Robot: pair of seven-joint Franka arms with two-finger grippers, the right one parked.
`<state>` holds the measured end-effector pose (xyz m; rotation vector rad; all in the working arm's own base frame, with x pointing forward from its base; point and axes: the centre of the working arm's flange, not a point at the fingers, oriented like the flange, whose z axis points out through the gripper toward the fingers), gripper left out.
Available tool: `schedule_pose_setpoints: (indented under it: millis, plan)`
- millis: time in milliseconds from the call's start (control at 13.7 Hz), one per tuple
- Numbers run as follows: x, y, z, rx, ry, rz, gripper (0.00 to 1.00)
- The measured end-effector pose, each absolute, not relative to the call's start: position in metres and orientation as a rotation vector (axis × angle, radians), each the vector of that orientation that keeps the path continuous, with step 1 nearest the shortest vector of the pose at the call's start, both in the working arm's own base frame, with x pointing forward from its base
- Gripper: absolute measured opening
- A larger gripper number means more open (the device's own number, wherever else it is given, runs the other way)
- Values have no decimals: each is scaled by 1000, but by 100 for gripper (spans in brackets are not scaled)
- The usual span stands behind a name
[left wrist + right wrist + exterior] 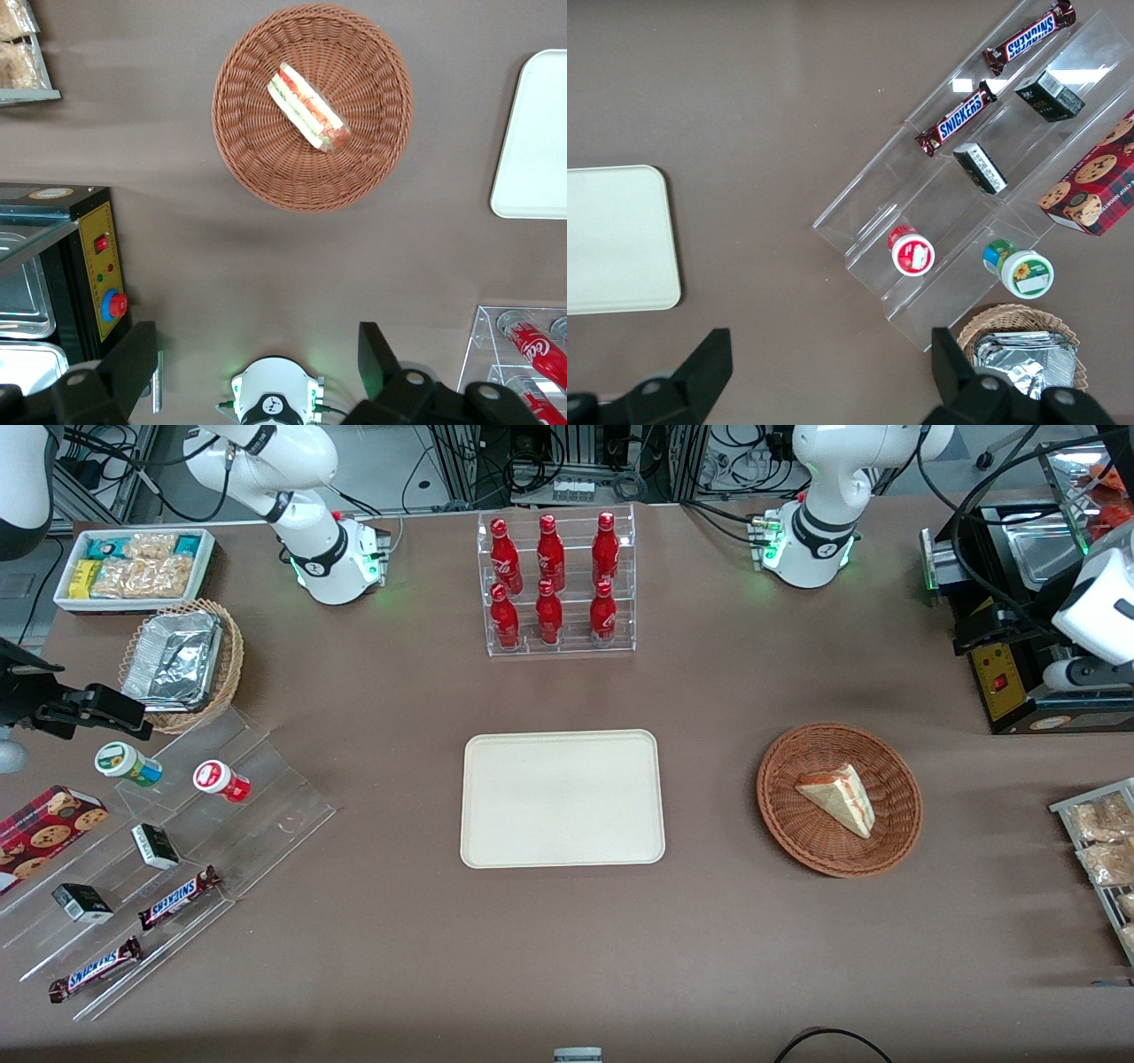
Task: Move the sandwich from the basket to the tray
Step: 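Move the left gripper over the wicker basket toward the wrapped sandwich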
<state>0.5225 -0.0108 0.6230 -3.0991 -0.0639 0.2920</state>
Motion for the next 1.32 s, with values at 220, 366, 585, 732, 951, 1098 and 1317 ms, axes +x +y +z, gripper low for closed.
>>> schedule_pose_setpoints:
  millis: [220,366,585,732,951,1098,1317]
  plan:
    - [519,-11,628,-3101,-64,278,100]
    - [522,-11,624,-3100,-63,281,100]
    - [540,-10,596,-3089,-193,273,100]
    - [556,-11,558,-3071,-339,254,100]
    - [566,-13,501,-3035,-547,224,100]
    - [568,-21,470,-3009,-678,187,100]
    - [566,-50,423,-2963,-843,154,100]
